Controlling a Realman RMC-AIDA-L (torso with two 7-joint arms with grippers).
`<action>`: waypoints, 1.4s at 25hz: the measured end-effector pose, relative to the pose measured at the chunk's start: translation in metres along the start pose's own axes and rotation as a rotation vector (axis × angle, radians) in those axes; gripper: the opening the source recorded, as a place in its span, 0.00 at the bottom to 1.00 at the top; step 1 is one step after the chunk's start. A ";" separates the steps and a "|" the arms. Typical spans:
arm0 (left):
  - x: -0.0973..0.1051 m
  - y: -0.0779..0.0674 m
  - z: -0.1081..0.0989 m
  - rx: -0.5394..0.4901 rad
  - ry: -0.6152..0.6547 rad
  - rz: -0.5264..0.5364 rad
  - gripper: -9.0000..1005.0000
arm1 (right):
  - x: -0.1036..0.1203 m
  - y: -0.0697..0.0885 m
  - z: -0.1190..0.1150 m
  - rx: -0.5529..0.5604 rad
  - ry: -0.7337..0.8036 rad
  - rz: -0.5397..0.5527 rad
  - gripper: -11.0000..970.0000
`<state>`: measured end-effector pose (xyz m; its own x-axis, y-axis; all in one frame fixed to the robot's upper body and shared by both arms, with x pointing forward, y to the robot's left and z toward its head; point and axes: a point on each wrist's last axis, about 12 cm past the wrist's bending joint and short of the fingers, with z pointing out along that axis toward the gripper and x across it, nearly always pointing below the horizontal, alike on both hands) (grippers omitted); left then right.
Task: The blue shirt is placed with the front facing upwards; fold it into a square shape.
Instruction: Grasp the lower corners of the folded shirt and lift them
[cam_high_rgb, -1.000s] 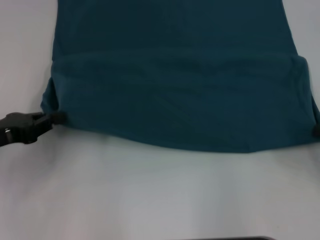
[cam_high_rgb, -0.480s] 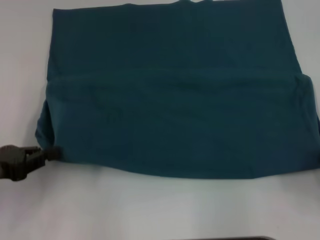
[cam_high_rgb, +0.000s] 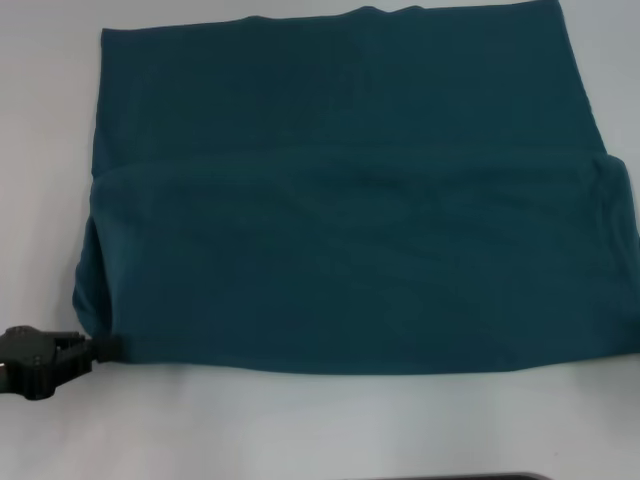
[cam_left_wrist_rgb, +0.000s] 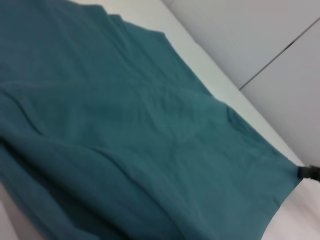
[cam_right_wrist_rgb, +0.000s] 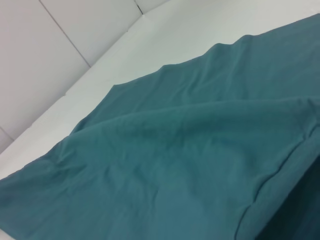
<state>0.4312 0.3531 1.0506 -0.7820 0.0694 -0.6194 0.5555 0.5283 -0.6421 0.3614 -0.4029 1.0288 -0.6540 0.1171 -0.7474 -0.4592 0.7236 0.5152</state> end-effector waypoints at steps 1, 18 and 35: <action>0.001 0.000 0.000 -0.001 0.005 -0.001 0.01 | 0.001 0.000 0.000 0.001 0.000 0.001 0.03; 0.002 0.001 -0.007 -0.008 0.034 0.011 0.01 | 0.025 0.017 -0.012 -0.002 -0.041 -0.013 0.03; 0.015 -0.003 -0.008 0.022 0.072 -0.010 0.01 | 0.030 0.022 -0.016 -0.012 -0.055 -0.004 0.03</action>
<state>0.4160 0.3595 1.0470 -0.8055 0.1251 -0.5793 0.5530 0.5102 -0.6587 0.3224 -0.3946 1.0244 -0.6182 0.1512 -0.7713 -0.4693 0.7162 0.5166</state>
